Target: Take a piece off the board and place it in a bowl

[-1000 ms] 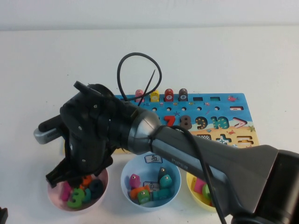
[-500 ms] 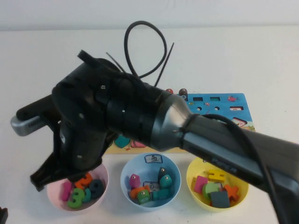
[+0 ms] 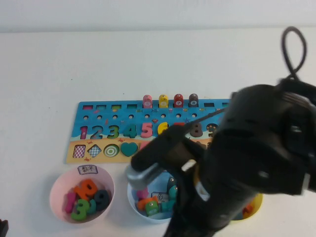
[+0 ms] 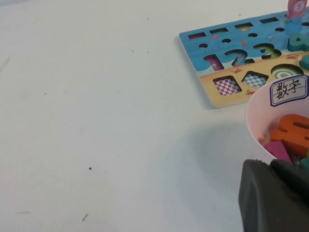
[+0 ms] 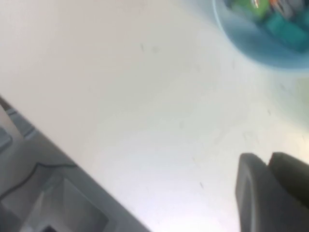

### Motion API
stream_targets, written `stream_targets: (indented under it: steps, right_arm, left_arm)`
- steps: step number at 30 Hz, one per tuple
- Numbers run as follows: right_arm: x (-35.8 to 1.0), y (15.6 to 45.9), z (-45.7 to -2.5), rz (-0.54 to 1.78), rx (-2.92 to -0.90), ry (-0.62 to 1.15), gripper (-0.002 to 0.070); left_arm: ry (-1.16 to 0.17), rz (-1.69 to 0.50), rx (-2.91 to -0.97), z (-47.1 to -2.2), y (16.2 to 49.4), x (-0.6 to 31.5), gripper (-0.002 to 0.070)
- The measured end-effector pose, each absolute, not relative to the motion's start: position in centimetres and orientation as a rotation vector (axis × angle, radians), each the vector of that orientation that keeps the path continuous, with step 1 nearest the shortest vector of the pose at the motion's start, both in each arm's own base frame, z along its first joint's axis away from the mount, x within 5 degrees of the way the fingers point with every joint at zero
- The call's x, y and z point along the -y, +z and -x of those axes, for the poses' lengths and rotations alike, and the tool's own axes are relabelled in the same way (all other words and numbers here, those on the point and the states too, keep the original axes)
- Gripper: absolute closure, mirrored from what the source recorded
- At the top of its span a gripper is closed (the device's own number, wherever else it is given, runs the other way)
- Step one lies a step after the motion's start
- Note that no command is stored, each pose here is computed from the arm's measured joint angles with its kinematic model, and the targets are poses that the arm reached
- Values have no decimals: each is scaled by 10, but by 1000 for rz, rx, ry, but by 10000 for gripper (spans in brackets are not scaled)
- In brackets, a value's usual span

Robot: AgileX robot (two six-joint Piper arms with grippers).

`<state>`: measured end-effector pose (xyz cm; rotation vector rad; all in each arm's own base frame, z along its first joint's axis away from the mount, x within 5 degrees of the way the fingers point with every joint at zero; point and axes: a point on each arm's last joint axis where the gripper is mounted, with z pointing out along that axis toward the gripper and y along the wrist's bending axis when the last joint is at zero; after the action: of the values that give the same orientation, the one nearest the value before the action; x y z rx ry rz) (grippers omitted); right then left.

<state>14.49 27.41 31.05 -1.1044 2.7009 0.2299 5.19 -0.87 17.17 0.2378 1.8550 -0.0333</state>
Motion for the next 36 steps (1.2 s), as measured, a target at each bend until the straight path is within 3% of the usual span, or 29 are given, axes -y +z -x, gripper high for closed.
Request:
stream_targets:
  steps: [14, 22, 29, 36]
  right_arm:
    - [-177, 311, -97, 1125, -2536, 314, 650]
    - [-174, 311, -96, 1203, -2449, 311, 689]
    - [-175, 291, -99, 1210, -2384, 311, 691]
    - [-147, 266, -122, 982, -2369, 311, 692]
  left_arm:
    - [-33, -238, -1855, -52, 172, 9, 677]
    - [-33, -238, -1855, -52, 172, 9, 677]
    - [-33, -238, -1855, -52, 172, 9, 677]
    - [-33, -238, -1855, -52, 172, 9, 677]
